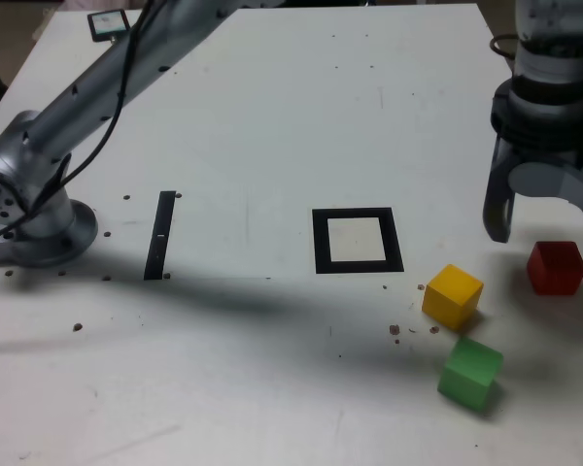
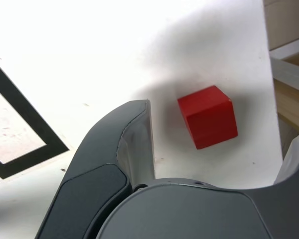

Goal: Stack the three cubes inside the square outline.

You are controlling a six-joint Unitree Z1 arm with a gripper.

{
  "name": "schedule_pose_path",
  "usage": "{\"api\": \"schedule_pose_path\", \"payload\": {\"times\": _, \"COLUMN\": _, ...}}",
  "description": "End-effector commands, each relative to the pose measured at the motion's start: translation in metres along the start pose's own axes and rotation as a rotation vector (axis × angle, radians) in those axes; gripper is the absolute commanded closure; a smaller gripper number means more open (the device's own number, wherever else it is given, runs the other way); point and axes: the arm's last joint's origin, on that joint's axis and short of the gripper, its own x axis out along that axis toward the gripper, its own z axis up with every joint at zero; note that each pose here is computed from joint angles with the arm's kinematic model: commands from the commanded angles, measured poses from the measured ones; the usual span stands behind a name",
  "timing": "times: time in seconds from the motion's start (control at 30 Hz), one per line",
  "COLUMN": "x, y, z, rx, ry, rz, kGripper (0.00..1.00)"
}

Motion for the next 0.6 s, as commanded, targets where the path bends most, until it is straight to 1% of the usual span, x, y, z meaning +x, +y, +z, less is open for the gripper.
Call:
{"api": "schedule_pose_path", "payload": {"times": 0.0, "x": 0.014, "y": -0.001, "z": 0.004, "rx": 0.000, "ry": 0.018, "rz": -0.022, "kGripper": 0.07}}
{"api": "schedule_pose_path", "payload": {"times": 0.07, "x": 0.019, "y": -0.002, "z": 0.005, "rx": -0.002, "ry": 0.022, "rz": -0.033, "kGripper": 0.08}}
{"api": "schedule_pose_path", "payload": {"times": 0.17, "x": 0.024, "y": -0.002, "z": 0.008, "rx": -0.007, "ry": 0.022, "rz": -0.039, "kGripper": 0.10}}
{"api": "schedule_pose_path", "payload": {"times": 0.37, "x": 0.032, "y": -0.002, "z": 0.014, "rx": -0.019, "ry": 0.015, "rz": -0.039, "kGripper": 0.15}}
{"api": "schedule_pose_path", "payload": {"times": 0.57, "x": 0.033, "y": -0.001, "z": 0.016, "rx": -0.021, "ry": 0.006, "rz": -0.037, "kGripper": 0.22}}
